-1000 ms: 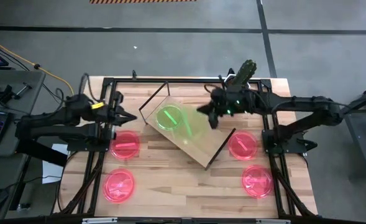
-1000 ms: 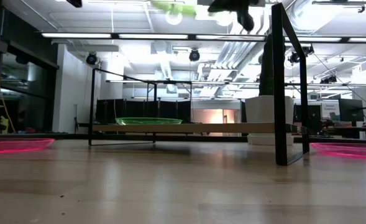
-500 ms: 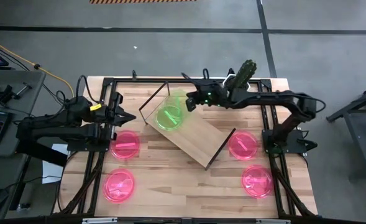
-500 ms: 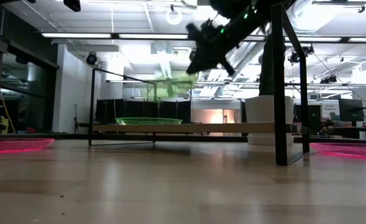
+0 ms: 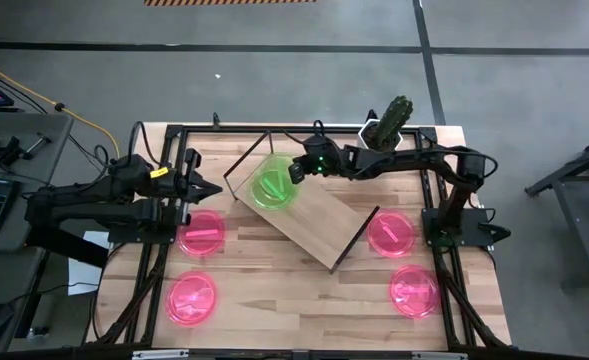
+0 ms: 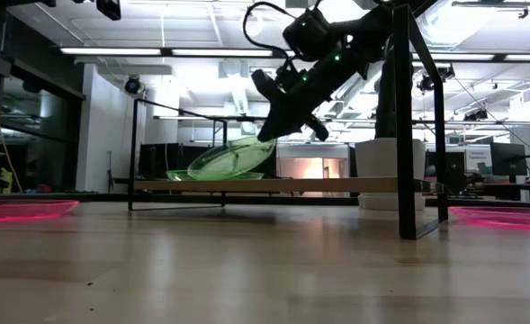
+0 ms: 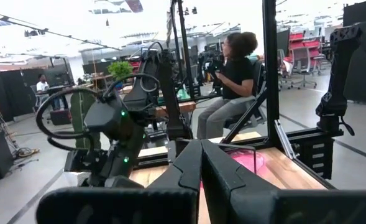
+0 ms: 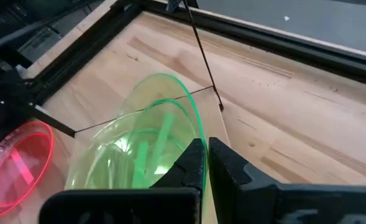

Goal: Place and stack plates onto a shelf
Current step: Stack the green plate on top of the other green plate on the shelf

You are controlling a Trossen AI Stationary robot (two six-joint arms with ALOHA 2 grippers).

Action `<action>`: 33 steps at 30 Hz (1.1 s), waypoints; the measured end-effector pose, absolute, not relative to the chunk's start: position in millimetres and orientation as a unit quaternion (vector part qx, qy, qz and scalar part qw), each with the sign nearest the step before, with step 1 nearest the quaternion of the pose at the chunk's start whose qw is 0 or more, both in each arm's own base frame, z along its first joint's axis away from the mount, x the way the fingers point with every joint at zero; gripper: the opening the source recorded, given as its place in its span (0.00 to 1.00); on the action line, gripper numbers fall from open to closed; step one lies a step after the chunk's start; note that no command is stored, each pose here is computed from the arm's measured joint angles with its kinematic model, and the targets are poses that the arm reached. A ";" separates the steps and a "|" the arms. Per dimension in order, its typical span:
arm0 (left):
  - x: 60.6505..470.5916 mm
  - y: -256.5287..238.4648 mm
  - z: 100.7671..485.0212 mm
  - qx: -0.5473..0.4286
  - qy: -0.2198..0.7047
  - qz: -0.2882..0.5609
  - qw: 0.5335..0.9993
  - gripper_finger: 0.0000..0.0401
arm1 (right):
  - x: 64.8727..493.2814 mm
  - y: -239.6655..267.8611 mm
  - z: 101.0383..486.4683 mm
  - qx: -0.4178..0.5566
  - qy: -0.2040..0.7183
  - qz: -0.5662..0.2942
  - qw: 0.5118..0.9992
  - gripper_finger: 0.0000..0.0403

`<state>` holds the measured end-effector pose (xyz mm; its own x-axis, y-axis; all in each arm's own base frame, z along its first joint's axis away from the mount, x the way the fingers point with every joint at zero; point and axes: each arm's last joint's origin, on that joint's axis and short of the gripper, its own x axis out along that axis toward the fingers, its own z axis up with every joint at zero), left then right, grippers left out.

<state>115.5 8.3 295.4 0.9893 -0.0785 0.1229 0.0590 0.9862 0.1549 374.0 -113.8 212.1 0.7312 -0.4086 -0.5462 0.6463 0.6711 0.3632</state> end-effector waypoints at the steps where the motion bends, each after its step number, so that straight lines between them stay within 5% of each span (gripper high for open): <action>1: 115.7 8.3 295.3 0.076 -0.064 -0.035 0.995 0.00 | 374.2 -113.6 212.3 0.278 0.214 -0.297 0.888 0.00; 33: 116.4 8.4 295.2 0.076 -0.063 -0.034 0.995 0.00 | 393.1 -99.0 190.3 0.290 0.197 -0.279 0.894 0.01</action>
<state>116.4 8.4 295.2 0.9896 -0.0774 0.1210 0.0581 0.9861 0.1555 393.1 -99.0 190.3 0.7665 -0.3845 -0.5144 0.6134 0.6754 0.4093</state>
